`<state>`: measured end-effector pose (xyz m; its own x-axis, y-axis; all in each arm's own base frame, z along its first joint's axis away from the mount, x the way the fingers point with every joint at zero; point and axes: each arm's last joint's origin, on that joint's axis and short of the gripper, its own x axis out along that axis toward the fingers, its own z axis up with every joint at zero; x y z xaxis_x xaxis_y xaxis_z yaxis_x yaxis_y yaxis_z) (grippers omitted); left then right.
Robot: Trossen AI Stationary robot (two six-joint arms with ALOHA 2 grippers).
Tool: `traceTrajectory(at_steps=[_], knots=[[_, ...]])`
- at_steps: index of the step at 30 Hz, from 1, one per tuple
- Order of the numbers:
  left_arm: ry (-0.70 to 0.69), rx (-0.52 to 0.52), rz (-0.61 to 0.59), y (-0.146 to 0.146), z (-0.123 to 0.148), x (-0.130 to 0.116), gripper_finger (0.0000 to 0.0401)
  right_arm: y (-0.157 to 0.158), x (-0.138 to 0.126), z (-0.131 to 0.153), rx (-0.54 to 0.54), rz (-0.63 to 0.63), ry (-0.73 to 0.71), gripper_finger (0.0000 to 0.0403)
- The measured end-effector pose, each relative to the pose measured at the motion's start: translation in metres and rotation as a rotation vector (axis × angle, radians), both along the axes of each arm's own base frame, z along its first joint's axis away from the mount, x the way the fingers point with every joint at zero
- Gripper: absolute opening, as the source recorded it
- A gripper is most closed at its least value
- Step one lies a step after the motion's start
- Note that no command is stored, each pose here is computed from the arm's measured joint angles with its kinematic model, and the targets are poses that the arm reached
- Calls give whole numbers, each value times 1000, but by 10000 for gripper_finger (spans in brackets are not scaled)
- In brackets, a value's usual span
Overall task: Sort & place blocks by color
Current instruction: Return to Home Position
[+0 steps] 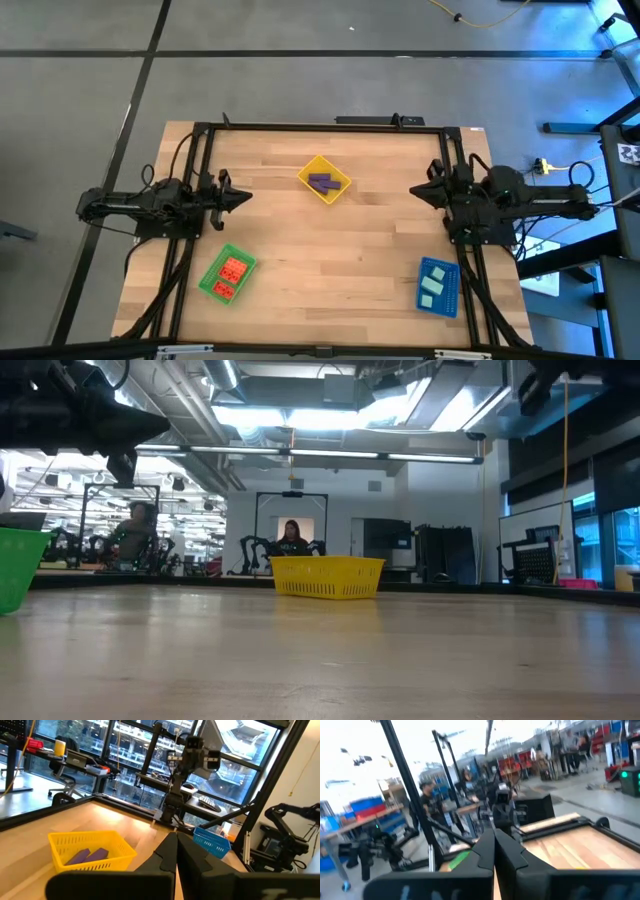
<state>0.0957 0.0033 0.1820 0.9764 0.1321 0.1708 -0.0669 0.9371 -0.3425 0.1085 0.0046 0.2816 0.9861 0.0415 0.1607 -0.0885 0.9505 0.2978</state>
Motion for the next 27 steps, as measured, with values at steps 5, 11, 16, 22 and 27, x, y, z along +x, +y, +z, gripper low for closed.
traceTrajectory(at_steps=[5,11,16,22,27], knots=[[0,0,0,0,0,0,0,0,-5,-27,29,6,-89,0],[0,0,0,0,0,0,0,0,-11,-67,71,18,-228,0],[0,0,0,0,0,0,0,-1,-11,-86,107,19,-138,0],[0,0,0,0,0,0,0,-1,-11,-94,-5,-7,-68,0],[0,0,0,0,0,0,0,-2,-10,-107,-74,-49,63,0]])
